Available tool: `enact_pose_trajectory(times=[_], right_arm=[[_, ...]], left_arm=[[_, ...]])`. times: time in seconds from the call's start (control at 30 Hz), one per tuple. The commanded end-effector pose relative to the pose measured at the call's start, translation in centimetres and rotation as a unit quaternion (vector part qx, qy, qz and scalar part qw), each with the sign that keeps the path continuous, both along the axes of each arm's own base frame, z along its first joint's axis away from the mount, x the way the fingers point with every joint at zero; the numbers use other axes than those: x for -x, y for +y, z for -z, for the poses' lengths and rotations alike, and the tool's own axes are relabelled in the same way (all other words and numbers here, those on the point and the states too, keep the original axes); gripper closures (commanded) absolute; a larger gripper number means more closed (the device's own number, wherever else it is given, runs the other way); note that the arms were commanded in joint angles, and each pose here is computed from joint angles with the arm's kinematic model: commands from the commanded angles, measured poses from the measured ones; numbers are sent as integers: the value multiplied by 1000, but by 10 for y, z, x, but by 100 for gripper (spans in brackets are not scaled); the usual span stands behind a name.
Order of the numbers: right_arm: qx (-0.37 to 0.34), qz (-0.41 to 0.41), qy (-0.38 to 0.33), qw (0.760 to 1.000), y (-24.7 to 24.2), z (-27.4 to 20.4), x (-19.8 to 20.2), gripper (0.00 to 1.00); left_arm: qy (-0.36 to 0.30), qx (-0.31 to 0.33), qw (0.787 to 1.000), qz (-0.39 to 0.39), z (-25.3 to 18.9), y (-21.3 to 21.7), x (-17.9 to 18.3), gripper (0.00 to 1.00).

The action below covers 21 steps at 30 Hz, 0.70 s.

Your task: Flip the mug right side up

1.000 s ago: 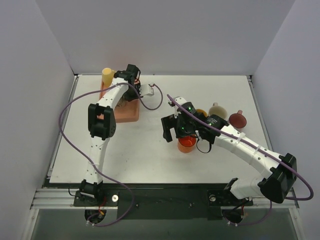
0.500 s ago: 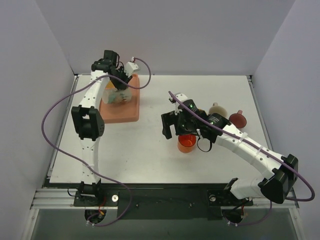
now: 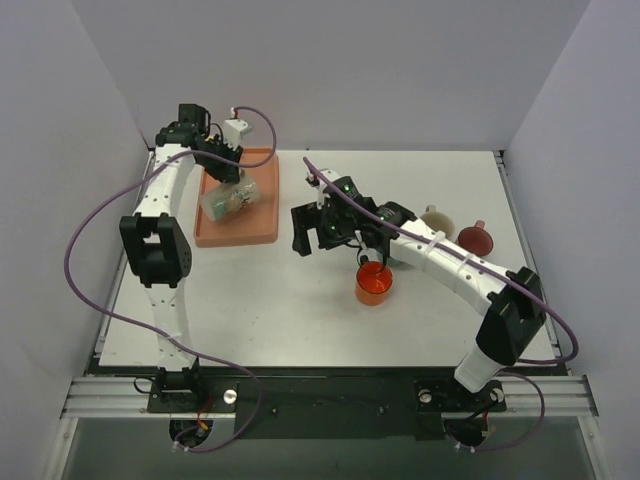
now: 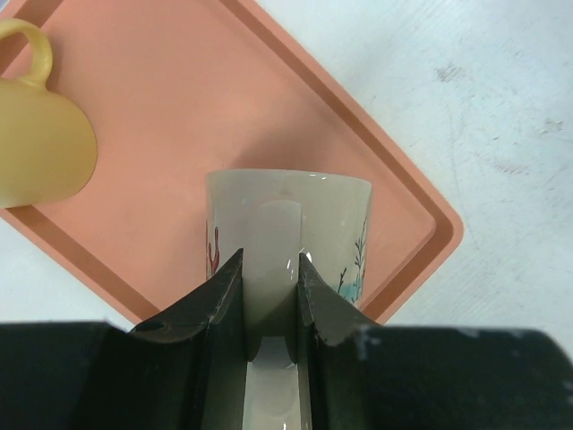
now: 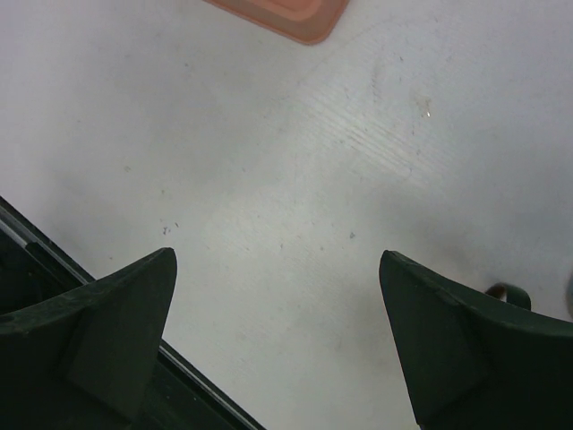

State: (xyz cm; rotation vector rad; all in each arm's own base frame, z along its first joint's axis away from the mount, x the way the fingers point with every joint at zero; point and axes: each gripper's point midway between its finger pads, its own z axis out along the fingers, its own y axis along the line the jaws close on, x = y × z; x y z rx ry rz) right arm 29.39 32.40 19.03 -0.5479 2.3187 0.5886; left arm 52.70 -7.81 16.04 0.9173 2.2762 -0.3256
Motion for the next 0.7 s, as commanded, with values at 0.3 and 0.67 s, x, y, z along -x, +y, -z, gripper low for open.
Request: enact_pose_trajectory(times=[0.3,0.67], right_arm=[[-198,-45,-40,978,65,-85,-71,9],[-264,-45,-39,963,95,-93,-99,11]], left_arm=[[-125,153,975,99,-165,-62,75,100],[-94,193,964,158,-184,-97,118,100]])
